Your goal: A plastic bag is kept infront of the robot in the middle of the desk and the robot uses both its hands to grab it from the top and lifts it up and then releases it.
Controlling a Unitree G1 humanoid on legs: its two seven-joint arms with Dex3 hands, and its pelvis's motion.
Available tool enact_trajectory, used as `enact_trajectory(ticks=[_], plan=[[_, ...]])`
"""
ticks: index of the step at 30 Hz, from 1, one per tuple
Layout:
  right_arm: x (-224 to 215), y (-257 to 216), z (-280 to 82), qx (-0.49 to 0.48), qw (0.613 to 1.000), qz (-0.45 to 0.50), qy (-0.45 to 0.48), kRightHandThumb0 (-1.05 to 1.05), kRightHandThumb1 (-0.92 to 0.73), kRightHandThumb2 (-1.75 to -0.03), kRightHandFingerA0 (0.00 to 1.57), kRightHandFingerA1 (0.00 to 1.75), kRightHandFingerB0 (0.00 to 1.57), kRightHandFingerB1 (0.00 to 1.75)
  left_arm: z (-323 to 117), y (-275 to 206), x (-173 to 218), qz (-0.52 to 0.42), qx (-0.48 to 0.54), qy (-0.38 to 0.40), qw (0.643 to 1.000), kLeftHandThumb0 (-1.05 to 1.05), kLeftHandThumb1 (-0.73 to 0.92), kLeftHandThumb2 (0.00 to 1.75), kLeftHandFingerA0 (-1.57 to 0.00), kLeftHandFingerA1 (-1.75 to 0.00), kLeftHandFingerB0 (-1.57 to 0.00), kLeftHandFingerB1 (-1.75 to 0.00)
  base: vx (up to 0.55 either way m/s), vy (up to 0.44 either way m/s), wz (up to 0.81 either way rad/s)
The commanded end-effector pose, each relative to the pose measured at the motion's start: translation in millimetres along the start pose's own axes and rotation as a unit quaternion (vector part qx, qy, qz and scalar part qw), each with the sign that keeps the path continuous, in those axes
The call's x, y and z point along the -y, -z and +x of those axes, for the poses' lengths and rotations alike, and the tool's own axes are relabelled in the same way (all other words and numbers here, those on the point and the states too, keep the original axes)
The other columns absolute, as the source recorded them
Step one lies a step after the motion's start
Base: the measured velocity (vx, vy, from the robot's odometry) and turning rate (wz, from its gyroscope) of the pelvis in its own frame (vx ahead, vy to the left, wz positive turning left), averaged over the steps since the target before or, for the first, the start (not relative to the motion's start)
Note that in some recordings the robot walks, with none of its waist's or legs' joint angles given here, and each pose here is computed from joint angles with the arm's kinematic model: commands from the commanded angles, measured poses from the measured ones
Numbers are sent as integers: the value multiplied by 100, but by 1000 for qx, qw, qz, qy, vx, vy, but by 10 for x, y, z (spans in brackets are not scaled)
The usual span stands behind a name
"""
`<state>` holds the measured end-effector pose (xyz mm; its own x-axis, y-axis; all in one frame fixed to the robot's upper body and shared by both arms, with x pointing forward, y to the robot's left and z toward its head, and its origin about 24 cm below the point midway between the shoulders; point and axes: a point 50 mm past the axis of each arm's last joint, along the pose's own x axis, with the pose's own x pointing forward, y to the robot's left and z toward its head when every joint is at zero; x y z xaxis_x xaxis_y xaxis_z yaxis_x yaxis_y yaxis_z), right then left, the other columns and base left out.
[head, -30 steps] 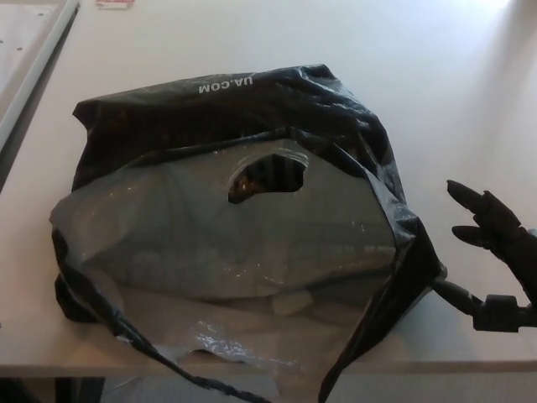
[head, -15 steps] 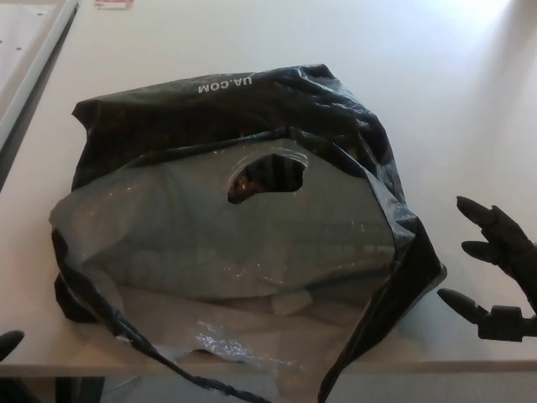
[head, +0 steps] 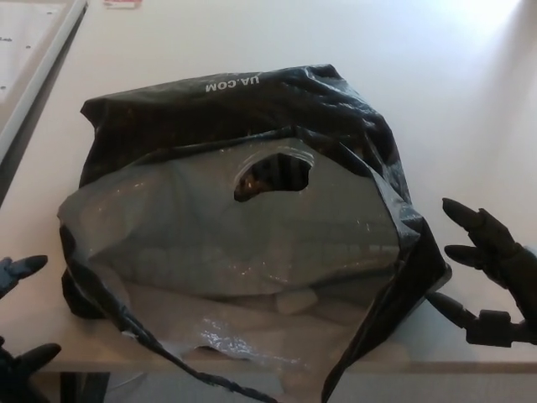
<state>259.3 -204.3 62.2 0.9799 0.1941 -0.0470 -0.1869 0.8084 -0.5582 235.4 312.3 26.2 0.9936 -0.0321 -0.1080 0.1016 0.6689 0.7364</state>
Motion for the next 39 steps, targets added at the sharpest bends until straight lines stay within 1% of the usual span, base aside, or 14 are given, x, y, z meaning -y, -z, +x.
enact_trajectory(ticks=[1, 2, 5, 9, 10, 13, 20, 21, 24, 25, 29, 30, 31, 39], plan=[[-15, 25, -23, -16, 1000, 3, -2, -61, -63, -61, 27, 37, 6, 18, 147, -152, 28, 5, 13, 18, 1000, -70, 43, 76, -20, -42, -8, -39, 0, 0, 0], [-16, 20, -25, -14, 1000, 2, -3, -60, -64, -61, 27, 38, 6, 19, 189, -195, 38, 7, 16, 19, 1000, -65, 51, 56, -24, -34, -13, -29, 0, 0, 0], [-10, 34, -24, -16, 1000, 1, -4, -60, -65, -61, 26, 38, 6, 18, 255, -248, 33, 11, 19, 17, 1000, -71, 44, 79, -18, -43, -6, -30, 0, 0, 0], [-4, 52, -32, -21, 1000, 3, -4, -60, -64, -61, 25, 37, 6, 18, 361, -291, 15, -7, -5, 1, 1000, -69, 52, 57, -22, -33, -5, -23, 0, 0, 0], [-4, 59, -33, -20, 1000, 1, -3, -60, -65, -61, 25, 38, 6, 18, 388, -302, 10, -8, -10, -4, 1000, -72, 43, 83, -17, -46, 0, -16, 0, 0, 0], [-17, 67, -40, -23, 1000, 1, -4, -61, -65, -61, 26, 37, 6, 17, 469, -349, -26, 14, -20, -21, 999, -85, 52, 86, -15, -42, 0, 0, 0, 0, 0], [-65, 85, 2, -33, 999, 10, -4, -61, -64, -61, 27, 37, 6, 18, 623, -493, -43, -24, -19, -35, 999, -77, 47, 81, -14, -45, 0, 0, 0, 0, 0], [-69, 87, 8, -35, 999, 10, -4, -61, -64, -61, 27, 37, 5, 18, 636, -509, -32, -25, -19, -40, 999, -72, 53, 57, -23, -34, 0, -13, 0, 0, 0], [-78, 88, 22, -40, 999, 20, -5, -60, -64, -61, 27, 36, 5, 17, 660, -548, 5, -20, -21, -35, 999, -80, 48, 84, -19, -46, 0, 0, 0, 0, 0], [-81, 78, 38, -44, 998, 32, -4, -67, -51, -85, 23, 49, 1, 20, 675, -584, 66, -14, -18, -28, 999, -80, 47, 83, -19, -46, 0, 0, 0, 0, 0], [-87, 66, 51, -46, 998, 33, -2, -68, -51, -85, 24, 49, 1, 22, 653, -607, 169, -40, -14, -6, 999, -74, 53, 57, -20, -34, 0, -12, 0, 0, 0], [-88, 62, 56, -46, 998, 33, -3, -62, -63, -61, 28, 37, 5, 18, 644, -608, 198, -44, -14, 1, 999, -74, 53, 57, -19, -33, 0, -13, 0, 0, 0], [-91, 60, 76, -44, 998, 34, -5, -61, -63, -60, 27, 37, 6, 17, 614, -605, 282, -47, -14, 11, 999, -71, 41, 81, -12, -43, 0, -13, 0, 0, 0], [-145, -66, 231, -29, 999, 13, -7, -63, -65, -59, 30, 36, 5, 24, 496, -652, 564, -42, 2, 45, 998, -72, 41, 84, -16, -46, 0, -14, 0, 0, 0]])
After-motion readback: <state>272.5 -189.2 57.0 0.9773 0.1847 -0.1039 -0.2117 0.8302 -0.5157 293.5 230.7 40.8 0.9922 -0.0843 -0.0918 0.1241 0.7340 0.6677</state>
